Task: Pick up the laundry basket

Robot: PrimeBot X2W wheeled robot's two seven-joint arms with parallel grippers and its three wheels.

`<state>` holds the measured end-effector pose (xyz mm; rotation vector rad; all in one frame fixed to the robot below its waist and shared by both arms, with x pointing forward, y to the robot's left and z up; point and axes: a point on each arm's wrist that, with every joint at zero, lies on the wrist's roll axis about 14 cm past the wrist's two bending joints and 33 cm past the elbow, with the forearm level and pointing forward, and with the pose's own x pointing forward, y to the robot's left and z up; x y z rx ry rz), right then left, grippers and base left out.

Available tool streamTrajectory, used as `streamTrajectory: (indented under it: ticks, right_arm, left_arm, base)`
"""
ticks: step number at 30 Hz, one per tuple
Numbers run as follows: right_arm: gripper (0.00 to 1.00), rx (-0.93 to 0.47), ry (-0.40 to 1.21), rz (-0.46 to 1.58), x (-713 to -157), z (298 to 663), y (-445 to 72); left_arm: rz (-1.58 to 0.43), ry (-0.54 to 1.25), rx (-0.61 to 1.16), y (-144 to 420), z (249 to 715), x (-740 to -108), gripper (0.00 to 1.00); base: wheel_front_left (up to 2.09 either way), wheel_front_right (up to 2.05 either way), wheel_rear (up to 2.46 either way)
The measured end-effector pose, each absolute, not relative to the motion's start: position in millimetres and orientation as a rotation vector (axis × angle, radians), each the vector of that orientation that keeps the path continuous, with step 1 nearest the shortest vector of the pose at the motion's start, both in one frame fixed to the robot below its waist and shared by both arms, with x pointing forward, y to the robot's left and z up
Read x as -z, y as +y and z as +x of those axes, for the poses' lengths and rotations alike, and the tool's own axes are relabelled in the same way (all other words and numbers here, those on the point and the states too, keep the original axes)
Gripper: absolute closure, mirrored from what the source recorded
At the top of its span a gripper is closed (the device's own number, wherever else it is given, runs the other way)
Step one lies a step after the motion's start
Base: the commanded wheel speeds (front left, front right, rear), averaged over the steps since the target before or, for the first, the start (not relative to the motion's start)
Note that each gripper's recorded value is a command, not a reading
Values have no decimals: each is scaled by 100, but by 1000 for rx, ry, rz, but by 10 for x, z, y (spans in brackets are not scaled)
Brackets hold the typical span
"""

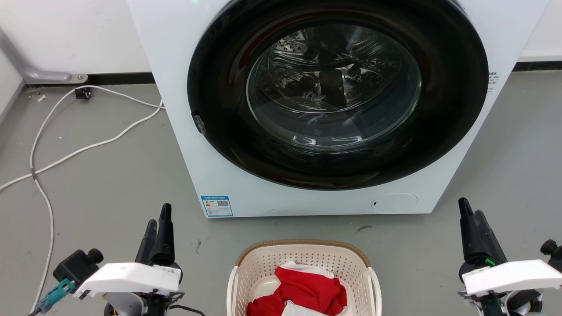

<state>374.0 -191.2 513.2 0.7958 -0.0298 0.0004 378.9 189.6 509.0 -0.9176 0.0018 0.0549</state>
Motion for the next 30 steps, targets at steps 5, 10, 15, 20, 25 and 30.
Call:
streamTrajectory:
  ticks: [5, 10, 15, 20, 25, 30]
  right_arm:
    - [0, -3, -40, 720, -5153, 3728, -1911]
    - [0, -1, -41, 644, -5137, 3699, -1917]
    - [0, -6, -49, 576, -5155, 3697, -1907]
    - [0, -14, -57, 522, -5170, 3690, -1889]
    - [0, -28, -66, 441, -5188, 3669, -1853]
    - [0, -39, -86, 387, -5241, 3668, -1835]
  left_arm:
    - [-836, 2, -50, 1859, 3780, -5094, 0]
    - [-758, -2, -54, 1846, 3769, -5097, 0]
    - [-688, -8, -56, 1836, 3759, -5099, 0]
    - [-635, -9, -59, 1831, 3749, -5091, 0]
    - [-563, -26, -55, 1814, 3743, -5126, 0]
    - [-508, -49, -46, 1798, 3734, -5182, 0]
  base:
    - [0, 0, 0]
    - [0, 0, 0]
    - [0, 0, 0]
    - [0, 0, 0]
    - [0, 0, 0]
    - [0, 0, 0]
